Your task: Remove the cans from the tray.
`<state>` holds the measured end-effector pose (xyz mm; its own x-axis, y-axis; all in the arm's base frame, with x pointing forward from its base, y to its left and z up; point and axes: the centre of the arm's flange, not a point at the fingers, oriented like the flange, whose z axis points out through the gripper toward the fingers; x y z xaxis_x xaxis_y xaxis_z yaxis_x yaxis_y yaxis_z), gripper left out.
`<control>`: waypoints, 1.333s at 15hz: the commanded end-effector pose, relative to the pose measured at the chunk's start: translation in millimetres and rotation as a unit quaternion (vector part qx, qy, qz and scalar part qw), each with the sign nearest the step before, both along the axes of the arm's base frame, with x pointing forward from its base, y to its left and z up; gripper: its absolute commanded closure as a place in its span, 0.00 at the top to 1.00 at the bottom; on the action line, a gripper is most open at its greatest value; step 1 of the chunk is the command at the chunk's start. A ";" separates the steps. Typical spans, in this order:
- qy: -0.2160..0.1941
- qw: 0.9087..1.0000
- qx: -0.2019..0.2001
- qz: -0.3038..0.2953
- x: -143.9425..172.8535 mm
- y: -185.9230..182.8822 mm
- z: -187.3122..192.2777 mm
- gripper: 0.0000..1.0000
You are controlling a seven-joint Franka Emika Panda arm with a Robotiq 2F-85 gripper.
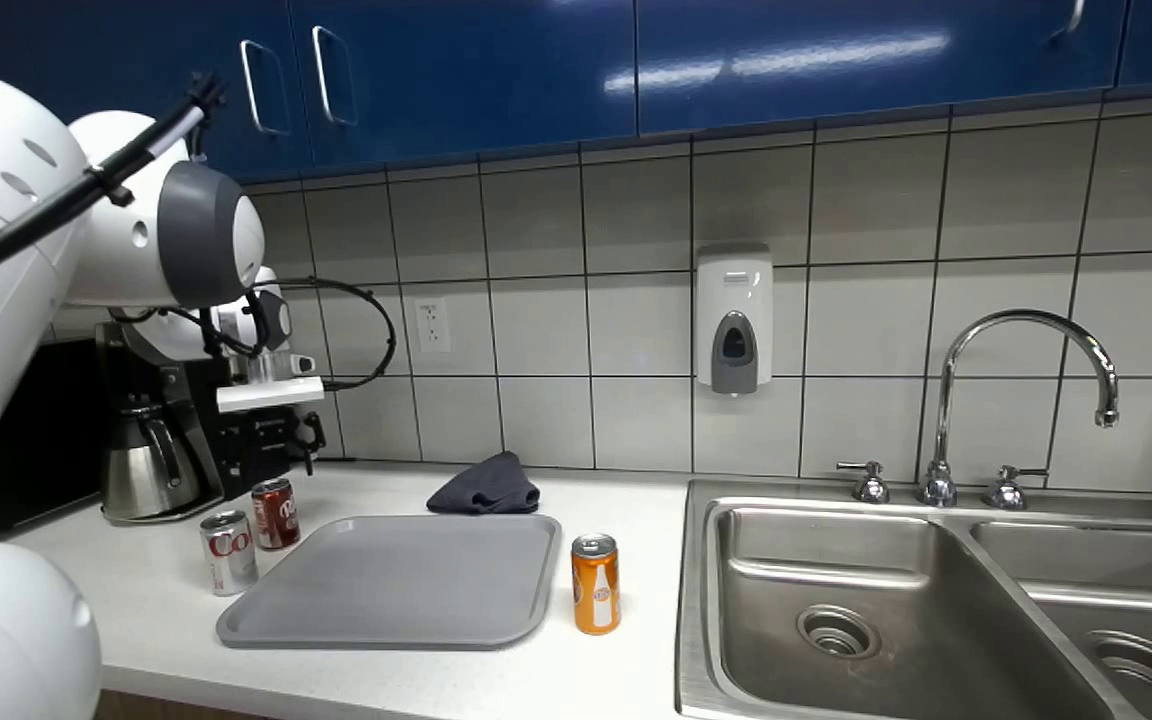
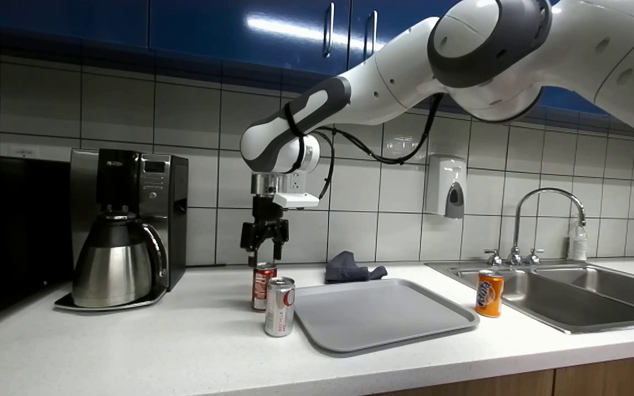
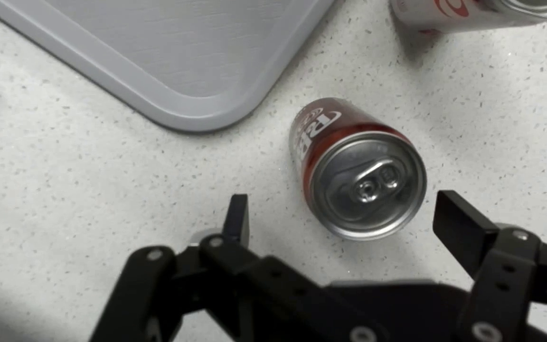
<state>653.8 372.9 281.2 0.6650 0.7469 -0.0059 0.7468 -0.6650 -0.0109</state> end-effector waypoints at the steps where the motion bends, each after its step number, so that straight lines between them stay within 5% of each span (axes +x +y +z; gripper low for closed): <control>1: -0.001 1.000 0.018 0.010 -14.1 -21.5 34.1 1.00; 8: -0.008 0.998 0.059 -0.035 -35.0 -72.4 45.9 1.00; 20: -0.019 0.993 0.052 -0.105 -81.7 -209.2 35.0 1.00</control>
<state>604.7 202.4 313.8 0.7888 0.6105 0.0711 0.6141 -0.7877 -0.0486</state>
